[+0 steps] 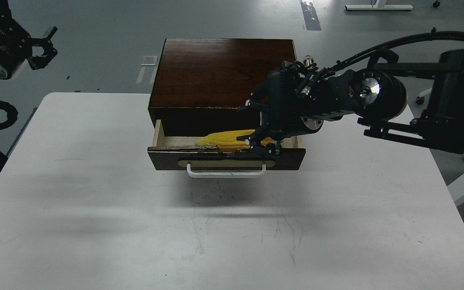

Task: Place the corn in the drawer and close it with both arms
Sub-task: 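Lower the corn into the drawer and open the right gripper, then withdraw the right gripper away from the drawer, then bring the left gripper to the front of the open drawer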

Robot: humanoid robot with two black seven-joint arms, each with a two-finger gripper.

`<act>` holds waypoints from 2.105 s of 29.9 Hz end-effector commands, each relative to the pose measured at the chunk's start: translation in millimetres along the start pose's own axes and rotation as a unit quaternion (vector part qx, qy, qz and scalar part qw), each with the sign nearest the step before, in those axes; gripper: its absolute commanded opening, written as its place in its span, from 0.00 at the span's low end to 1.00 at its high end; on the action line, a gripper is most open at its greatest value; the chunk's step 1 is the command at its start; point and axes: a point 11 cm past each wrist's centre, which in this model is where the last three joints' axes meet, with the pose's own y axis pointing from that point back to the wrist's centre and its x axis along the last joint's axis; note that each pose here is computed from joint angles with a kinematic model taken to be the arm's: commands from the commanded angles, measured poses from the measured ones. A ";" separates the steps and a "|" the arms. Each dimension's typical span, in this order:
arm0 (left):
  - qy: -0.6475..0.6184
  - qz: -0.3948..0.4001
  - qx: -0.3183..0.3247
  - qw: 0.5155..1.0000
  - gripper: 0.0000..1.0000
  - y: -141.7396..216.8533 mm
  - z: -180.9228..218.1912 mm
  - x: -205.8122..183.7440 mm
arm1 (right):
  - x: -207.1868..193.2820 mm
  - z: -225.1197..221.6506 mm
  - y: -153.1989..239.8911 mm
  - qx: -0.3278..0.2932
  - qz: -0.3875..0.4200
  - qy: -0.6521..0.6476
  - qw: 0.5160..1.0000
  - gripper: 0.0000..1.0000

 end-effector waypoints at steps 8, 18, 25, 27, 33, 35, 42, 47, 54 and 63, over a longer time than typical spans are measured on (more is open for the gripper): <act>-0.029 -0.029 -0.018 0.999 0.96 5.4 37.4 -8.4 | 19.3 59.2 45.4 -0.074 0.091 -0.156 0.981 0.99; -0.141 -0.140 -0.002 0.980 0.85 -18.8 50.0 -82.9 | -36.3 107.0 138.3 -0.127 0.230 -0.519 0.814 1.00; -0.261 -0.246 0.019 0.933 0.77 -16.1 35.6 -147.1 | -134.8 152.1 193.8 -0.220 0.330 -0.705 0.588 1.00; -0.299 -0.309 0.014 0.903 0.62 -4.9 30.6 -187.3 | -173.1 158.0 205.9 -0.252 0.362 -0.741 0.506 1.00; -0.376 -0.444 -0.013 0.813 0.49 37.5 16.4 -274.7 | -217.8 156.4 222.3 -0.233 0.461 -0.797 0.312 1.00; -0.413 -0.477 -0.022 0.775 0.42 52.6 7.7 -295.4 | -227.7 151.3 225.5 -0.211 0.477 -0.808 0.274 1.00; -0.554 -0.535 -0.034 0.637 0.08 92.3 -36.7 -320.9 | -275.5 117.5 227.0 -0.179 0.504 -0.829 0.160 1.00; -0.576 -0.573 -0.023 0.582 0.00 112.4 -68.0 -321.2 | -282.7 105.0 206.2 -0.167 0.501 -0.838 0.135 1.00; -0.612 -0.604 0.011 0.511 0.00 131.1 -114.5 -311.8 | -279.8 105.1 194.4 -0.158 0.501 -0.841 0.130 1.00; -0.662 -0.627 -0.011 0.411 0.00 145.6 -159.8 -327.2 | -284.7 107.0 184.0 -0.164 0.505 -0.839 0.119 1.00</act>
